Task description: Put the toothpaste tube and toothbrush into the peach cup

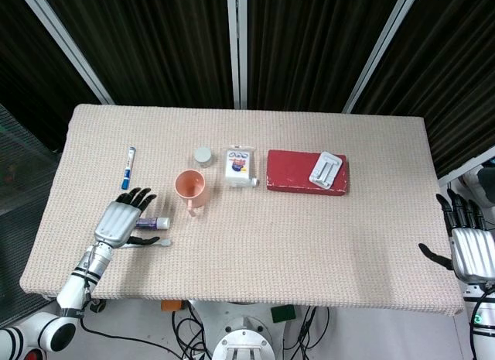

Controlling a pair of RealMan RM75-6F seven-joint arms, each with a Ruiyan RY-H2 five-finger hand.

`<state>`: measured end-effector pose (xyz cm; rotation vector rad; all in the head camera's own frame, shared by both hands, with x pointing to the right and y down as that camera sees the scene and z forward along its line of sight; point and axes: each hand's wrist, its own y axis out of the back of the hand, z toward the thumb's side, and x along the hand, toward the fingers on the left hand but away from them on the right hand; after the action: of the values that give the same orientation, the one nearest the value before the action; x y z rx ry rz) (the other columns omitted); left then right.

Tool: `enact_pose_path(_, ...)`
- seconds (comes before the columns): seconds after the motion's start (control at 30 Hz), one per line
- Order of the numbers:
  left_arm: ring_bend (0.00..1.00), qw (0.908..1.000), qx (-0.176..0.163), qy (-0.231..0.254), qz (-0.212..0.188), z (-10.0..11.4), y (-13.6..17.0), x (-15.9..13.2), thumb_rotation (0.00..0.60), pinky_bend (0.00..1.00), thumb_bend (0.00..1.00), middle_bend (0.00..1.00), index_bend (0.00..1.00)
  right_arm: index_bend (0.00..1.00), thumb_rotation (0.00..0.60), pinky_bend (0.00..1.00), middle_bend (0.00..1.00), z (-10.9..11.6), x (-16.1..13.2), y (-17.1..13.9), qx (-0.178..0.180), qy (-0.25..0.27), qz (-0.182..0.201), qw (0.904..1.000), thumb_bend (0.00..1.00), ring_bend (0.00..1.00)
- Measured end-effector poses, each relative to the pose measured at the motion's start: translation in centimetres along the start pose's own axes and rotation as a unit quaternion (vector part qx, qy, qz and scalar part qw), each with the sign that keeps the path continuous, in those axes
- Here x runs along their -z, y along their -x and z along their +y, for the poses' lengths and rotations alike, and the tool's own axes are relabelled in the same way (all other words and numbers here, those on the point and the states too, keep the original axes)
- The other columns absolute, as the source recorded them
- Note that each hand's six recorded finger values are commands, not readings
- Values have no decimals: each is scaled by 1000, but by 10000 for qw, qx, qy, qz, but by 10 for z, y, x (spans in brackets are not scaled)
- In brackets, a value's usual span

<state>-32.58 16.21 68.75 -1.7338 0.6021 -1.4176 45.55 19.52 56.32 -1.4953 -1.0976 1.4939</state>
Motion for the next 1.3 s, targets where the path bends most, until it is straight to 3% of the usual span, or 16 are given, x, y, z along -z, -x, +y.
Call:
enact_pose_path(0.23, 106, 9999, 75, -81, 103, -9, -6, 3, 313, 268, 74, 109, 185, 0, 600, 0, 0, -1, 8, -2, -17, 36, -60, 10000, 328, 0)
enact_pose_path(0.37, 123, 9997, 79, -137, 159, -15, -9, 3, 447, 291, 88, 135, 240, 0, 600, 0, 0, 0, 10, -2, 1, 65, -54, 10000, 328, 0)
enact_pose_path(0.6, 166, 9995, 97, -248, 187, -26, -16, -2, 524, 316, 123, 280, 386, 0, 600, 0, 0, -4, 11, 0, -51, 49, -60, 10000, 351, 0)
enact_pose_path(0.93, 173, 9996, 48, -267, 70, -27, -22, -9, 530, 313, 182, 395, 430, 0, 600, 0, 0, -8, 12, 1, -91, 21, -73, 9999, 354, 0)
enact_pose_path(1.07, 194, 9996, 86, -283, 43, -29, -24, -10, 596, 313, 208, 435, 469, 0, 600, 0, 0, -8, 13, 1, -86, 28, -83, 9999, 354, 0)
enact_pose_path(1.3, 217, 9996, 169, -236, 71, -33, -26, -10, 600, 314, 303, 486, 520, 0, 600, 0, 0, -8, 14, 0, -101, 27, -85, 9999, 354, 0)
